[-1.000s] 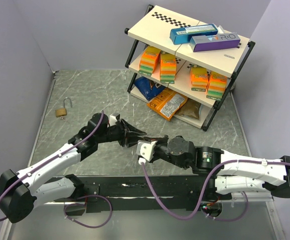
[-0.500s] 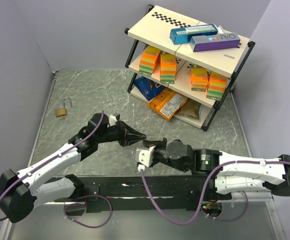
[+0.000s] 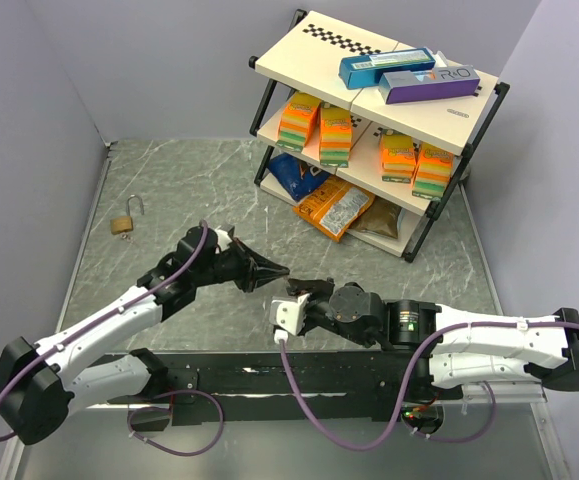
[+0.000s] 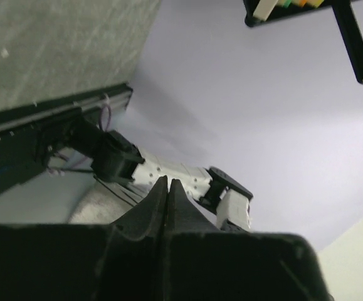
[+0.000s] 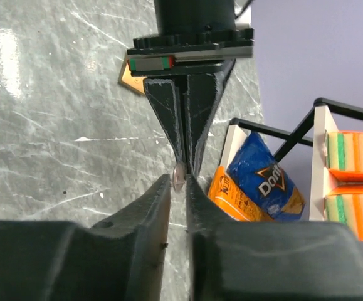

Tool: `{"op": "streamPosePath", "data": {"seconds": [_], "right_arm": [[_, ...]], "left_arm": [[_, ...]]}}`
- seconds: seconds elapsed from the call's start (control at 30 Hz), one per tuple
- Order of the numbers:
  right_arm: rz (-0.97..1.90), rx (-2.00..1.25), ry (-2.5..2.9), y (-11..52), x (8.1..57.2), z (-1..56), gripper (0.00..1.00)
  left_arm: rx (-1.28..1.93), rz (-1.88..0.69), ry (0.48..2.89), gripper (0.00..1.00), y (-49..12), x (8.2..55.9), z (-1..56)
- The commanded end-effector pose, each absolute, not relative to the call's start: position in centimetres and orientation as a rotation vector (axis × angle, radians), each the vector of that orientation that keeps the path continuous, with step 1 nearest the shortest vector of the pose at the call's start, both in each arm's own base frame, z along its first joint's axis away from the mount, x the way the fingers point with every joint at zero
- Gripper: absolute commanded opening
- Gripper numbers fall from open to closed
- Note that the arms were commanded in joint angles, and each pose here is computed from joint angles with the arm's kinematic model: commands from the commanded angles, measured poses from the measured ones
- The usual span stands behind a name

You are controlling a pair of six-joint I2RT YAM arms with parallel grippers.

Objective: Unlock with the key

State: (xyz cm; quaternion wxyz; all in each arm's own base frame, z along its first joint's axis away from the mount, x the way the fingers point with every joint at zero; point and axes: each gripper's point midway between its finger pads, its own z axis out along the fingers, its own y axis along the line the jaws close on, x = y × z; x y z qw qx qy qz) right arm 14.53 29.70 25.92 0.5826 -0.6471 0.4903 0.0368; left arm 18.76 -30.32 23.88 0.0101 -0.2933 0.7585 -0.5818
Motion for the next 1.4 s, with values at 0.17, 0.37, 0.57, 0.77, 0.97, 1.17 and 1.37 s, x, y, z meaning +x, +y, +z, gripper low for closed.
{"op": "streamPosePath", "data": {"seconds": [0.17, 0.37, 0.57, 0.77, 0.97, 1.17, 1.37], "right_arm": [[0.303, -1.277, 1.414, 28.9, 15.0, 26.1, 0.48], [0.697, -0.926, 1.644, 26.8, 17.3, 28.6, 0.56], [1.181, -0.743, 1.654, 26.8, 16.7, 32.7, 0.59], [1.531, -0.721, 1.634, 27.2, 15.4, 34.7, 0.59], [1.561, -0.748, 1.657, 27.5, 15.5, 34.4, 0.56], [1.576, -0.769, 1.664, 27.9, 15.6, 34.1, 0.49], [1.602, -0.781, 1.659, 28.3, 15.4, 34.5, 0.42]], "left_arm": [[-0.76, -1.585, 1.946, 0.01, -26.4, 23.3, 27.1], [-0.419, -1.498, 1.724, 0.01, -25.4, 23.6, 30.9], [-0.063, -1.44, 1.657, 0.01, -26.2, 21.9, 32.6], [0.095, -1.515, 1.592, 0.01, -27.0, 19.9, 33.7], [0.134, -1.615, 1.51, 0.01, -27.2, 18.6, 35.0], [0.167, -1.675, 1.482, 0.01, -27.5, 17.8, 35.5], [0.179, -1.694, 1.485, 0.01, -27.7, 17.6, 35.5]]}}
